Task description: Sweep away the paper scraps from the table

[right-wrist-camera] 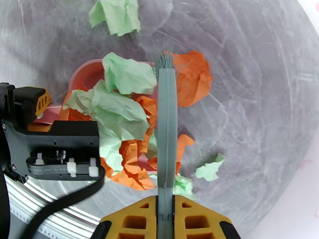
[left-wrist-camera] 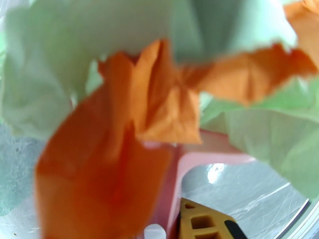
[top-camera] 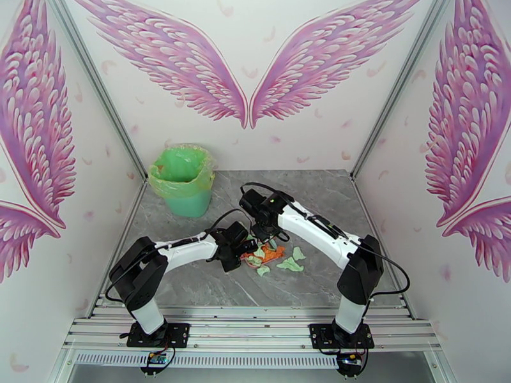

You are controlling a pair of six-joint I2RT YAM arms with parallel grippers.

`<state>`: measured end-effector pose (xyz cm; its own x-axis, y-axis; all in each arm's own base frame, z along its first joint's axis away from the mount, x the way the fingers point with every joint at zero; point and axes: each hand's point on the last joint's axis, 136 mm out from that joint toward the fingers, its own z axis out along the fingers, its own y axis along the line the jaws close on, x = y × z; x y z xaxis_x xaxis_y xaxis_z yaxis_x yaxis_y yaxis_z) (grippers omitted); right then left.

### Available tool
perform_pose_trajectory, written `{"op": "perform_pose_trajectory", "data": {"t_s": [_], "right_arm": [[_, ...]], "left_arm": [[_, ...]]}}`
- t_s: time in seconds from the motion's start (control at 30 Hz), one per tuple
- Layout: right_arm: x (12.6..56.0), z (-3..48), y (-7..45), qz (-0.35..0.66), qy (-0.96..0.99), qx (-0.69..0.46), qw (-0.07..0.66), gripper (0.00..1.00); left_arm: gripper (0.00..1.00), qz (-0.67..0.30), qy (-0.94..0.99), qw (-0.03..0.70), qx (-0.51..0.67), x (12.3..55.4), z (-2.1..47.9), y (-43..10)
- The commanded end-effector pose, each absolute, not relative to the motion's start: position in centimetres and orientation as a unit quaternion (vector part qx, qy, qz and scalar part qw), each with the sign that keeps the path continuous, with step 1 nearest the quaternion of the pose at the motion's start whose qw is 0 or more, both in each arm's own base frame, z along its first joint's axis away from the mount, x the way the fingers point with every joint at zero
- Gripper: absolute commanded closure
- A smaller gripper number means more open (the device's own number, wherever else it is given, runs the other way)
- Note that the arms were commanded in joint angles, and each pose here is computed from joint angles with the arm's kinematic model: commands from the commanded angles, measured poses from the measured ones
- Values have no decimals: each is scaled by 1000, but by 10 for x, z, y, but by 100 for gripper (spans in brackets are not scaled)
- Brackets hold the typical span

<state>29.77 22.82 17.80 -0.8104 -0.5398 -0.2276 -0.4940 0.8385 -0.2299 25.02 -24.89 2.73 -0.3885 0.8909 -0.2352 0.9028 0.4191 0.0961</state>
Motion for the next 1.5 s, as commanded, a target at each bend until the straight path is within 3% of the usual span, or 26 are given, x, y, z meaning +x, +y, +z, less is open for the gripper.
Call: {"op": "perform_pose_trajectory", "data": {"t_s": [0.0,0.33,0.7,1.2,1.47], "right_arm": [[302,218,208,-111,944,-246,191,100],[301,264,173,-127,940,-204,243,100],[285,300,205,38,938,-192,287,100],[277,313,244,164,925,-182,291,100],[278,300,239,153,930,-172,286,100]], "left_arm": [[100,-38,830,151,536,252,41,-254],[100,-45,827,177,532,261,56,-260],[100,-42,826,173,534,265,56,-263],[100,-46,826,182,532,265,58,-267],[100,-53,824,191,530,265,64,-269]]}}
